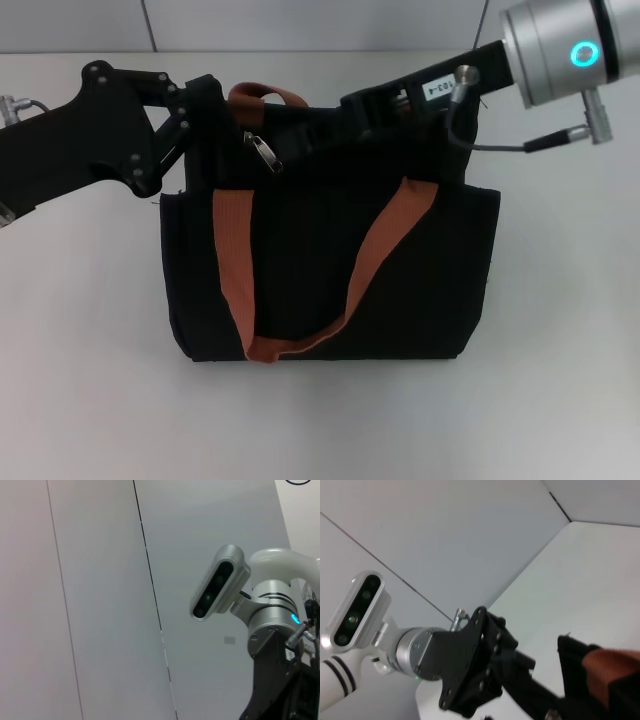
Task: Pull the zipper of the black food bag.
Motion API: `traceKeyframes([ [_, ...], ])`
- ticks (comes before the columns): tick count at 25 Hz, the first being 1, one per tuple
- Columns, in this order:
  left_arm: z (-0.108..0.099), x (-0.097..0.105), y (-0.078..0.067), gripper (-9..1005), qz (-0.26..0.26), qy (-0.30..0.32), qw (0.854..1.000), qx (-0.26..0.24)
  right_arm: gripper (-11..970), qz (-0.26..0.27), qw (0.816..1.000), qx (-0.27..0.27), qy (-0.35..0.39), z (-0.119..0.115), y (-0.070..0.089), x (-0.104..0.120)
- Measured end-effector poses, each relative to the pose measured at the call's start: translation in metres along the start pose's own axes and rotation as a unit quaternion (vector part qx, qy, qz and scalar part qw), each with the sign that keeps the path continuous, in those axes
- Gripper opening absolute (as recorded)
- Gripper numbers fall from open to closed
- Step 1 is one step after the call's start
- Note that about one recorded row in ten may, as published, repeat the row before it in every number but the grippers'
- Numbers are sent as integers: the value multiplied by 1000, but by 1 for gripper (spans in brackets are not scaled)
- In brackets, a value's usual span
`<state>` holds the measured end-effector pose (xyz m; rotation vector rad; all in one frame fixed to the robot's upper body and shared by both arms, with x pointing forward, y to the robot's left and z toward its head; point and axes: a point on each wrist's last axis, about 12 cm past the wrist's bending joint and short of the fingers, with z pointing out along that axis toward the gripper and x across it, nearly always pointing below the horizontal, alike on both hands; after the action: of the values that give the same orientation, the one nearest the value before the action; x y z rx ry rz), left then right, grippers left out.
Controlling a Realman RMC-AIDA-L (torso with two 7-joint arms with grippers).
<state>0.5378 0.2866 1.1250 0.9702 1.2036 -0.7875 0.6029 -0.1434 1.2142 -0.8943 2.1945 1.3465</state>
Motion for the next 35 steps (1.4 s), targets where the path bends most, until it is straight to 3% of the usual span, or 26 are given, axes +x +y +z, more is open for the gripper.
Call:
traceKeyframes([
  [3,0,0,0,24,0,0,1000,1,153,-6,1000,6,-4,4,-1,-4],
  [9,1,-1,-1,24,-1,-3,1000,4,369,-8,1000,10,-3,11,-3,-7],
  [17,1,-2,0,24,1,-7,1000,4,423,-4,1000,-3,12,18,-2,-6],
  [35,1,-2,1,24,2,-7,1000,2,422,-24,1000,-10,-7,-2,8,-9],
])
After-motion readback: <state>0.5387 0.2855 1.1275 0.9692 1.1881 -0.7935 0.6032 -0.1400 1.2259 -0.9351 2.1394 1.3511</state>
